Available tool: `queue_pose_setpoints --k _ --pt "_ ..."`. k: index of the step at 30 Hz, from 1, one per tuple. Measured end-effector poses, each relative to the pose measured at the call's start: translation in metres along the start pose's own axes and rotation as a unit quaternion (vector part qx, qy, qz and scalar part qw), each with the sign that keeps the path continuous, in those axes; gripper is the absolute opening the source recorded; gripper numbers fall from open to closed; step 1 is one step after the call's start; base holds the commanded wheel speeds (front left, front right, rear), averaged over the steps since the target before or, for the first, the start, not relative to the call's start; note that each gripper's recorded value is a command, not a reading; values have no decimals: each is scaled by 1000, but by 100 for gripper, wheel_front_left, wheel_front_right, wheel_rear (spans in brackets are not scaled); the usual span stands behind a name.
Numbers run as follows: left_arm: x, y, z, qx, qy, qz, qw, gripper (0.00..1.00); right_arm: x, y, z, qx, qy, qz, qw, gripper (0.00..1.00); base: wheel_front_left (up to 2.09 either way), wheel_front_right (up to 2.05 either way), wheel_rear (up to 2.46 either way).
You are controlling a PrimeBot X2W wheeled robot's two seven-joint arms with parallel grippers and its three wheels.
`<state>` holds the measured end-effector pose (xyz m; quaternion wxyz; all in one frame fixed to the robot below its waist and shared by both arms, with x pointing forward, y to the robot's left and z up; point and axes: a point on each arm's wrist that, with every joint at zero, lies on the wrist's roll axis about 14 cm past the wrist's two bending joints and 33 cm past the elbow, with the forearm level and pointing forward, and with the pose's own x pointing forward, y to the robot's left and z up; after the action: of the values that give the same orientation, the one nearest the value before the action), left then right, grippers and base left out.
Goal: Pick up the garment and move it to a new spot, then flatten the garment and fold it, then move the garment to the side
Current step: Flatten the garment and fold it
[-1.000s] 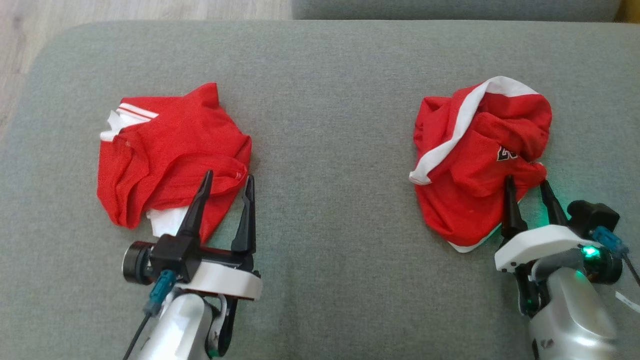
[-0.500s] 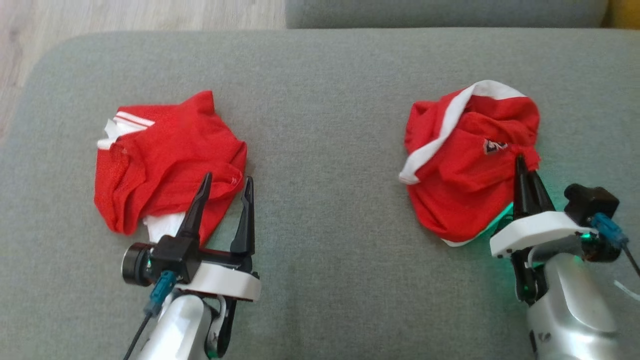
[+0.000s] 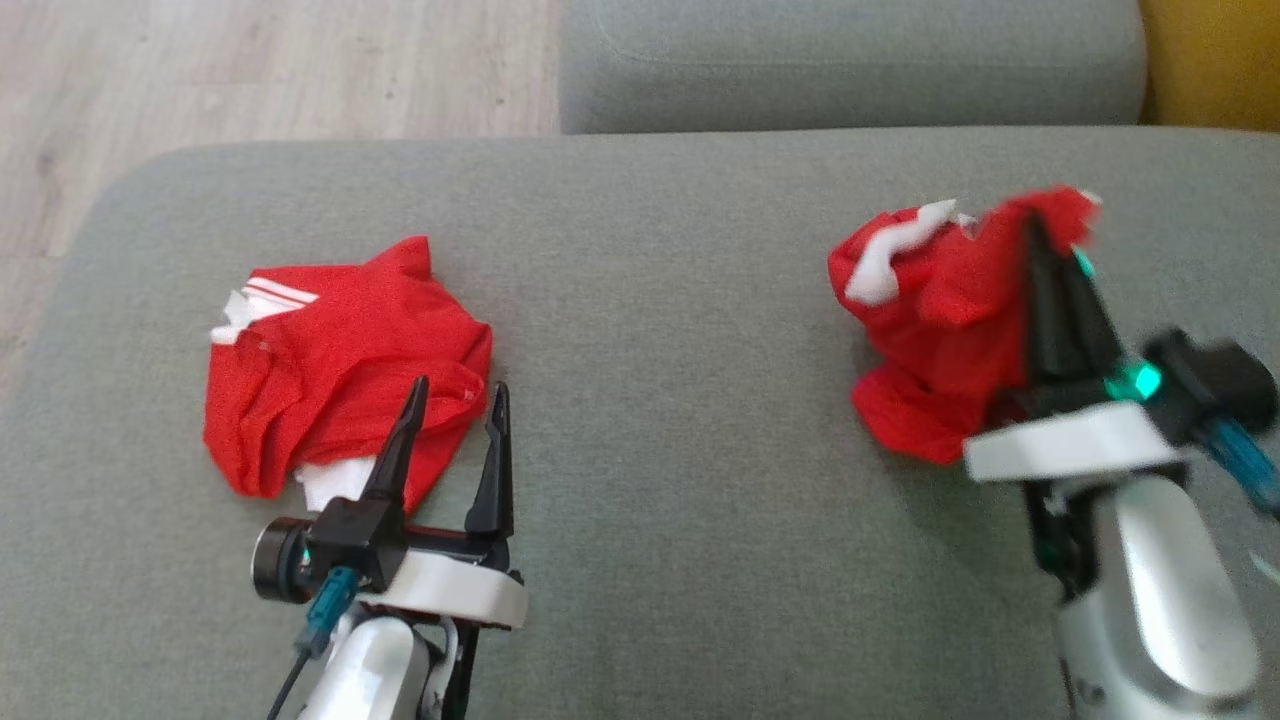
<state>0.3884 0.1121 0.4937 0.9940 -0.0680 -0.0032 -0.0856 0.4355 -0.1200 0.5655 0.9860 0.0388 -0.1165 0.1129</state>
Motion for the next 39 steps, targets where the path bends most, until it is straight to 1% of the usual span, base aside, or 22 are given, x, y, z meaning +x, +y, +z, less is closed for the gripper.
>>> queue_pose_setpoints --k 2,5,8,11,13,15,17,18,20,22,24,25,26,28,30,31,33,35,36,37,39 --pt "-3 2 4 0 -5 5 1000 100 10 22 12 -10 -5 34 999 0 0 0 0" --pt "-7 6 10 -1 -13 14 1000 100 32 68 33 -29 -13 104 994 0 0 0 0" --pt "-12 10 14 -2 -19 23 1000 100 56 114 62 -23 -34 171 984 0 0 0 0" --pt "-19 14 17 -1 -24 32 999 100 80 138 108 -3 -81 204 976 0 0 0 0" --pt "-26 17 18 -2 -27 39 999 100 95 138 142 5 -121 201 972 0 0 0 0" --pt "-31 20 17 -5 -26 45 999 100 110 121 169 16 -148 172 974 0 0 0 0" --pt "-33 21 14 -7 -22 48 999 100 121 95 179 26 -160 133 978 0 0 0 0" --pt "-33 20 13 -7 -20 47 999 100 124 80 176 30 -157 112 981 0 0 0 0" --pt "-30 20 12 -8 -19 46 999 100 125 50 156 40 -132 70 988 0 0 0 0" --pt "-26 18 11 -7 -17 42 999 100 118 19 122 53 -94 27 994 0 0 0 0" --pt "-23 14 7 -7 -12 35 999 100 100 -14 72 65 -38 -22 997 0 0 0 0" --pt "-21 13 5 -7 -9 32 999 100 85 -30 42 70 -3 -48 996 0 0 0 0" --pt "-19 11 4 -6 -7 29 1000 100 67 -46 12 73 33 -75 994 0 0 0 0" --pt "-15 9 0 -7 -2 23 1000 100 24 -75 -45 67 108 -126 984 0 0 0 0" --pt "-10 4 -3 -6 2 14 1000 100 -21 -101 -86 64 168 -176 968 0 0 0 0" --pt "-7 2 -3 -4 4 9 1000 100 -39 -112 -98 62 185 -198 961 0 0 0 0" --pt "1 -4 -6 -5 7 -2 1000 100 -65 -137 -109 52 201 -242 948 0 0 0 0" --pt "4 -7 -9 -7 11 -7 1000 100 -69 -149 -108 51 196 -263 943 0 0 0 0" --pt "5 -9 -10 -8 13 -11 1000 100 -69 -154 -107 48 194 -269 942 21 0 0 0" --pt "6 -10 -12 -8 14 -13 1000 100 -68 -157 -106 44 191 -274 942 100 0 0 0" --pt "9 -13 -13 -9 16 -19 1000 100 -64 -159 -104 44 186 -276 942 100 0 0 0"
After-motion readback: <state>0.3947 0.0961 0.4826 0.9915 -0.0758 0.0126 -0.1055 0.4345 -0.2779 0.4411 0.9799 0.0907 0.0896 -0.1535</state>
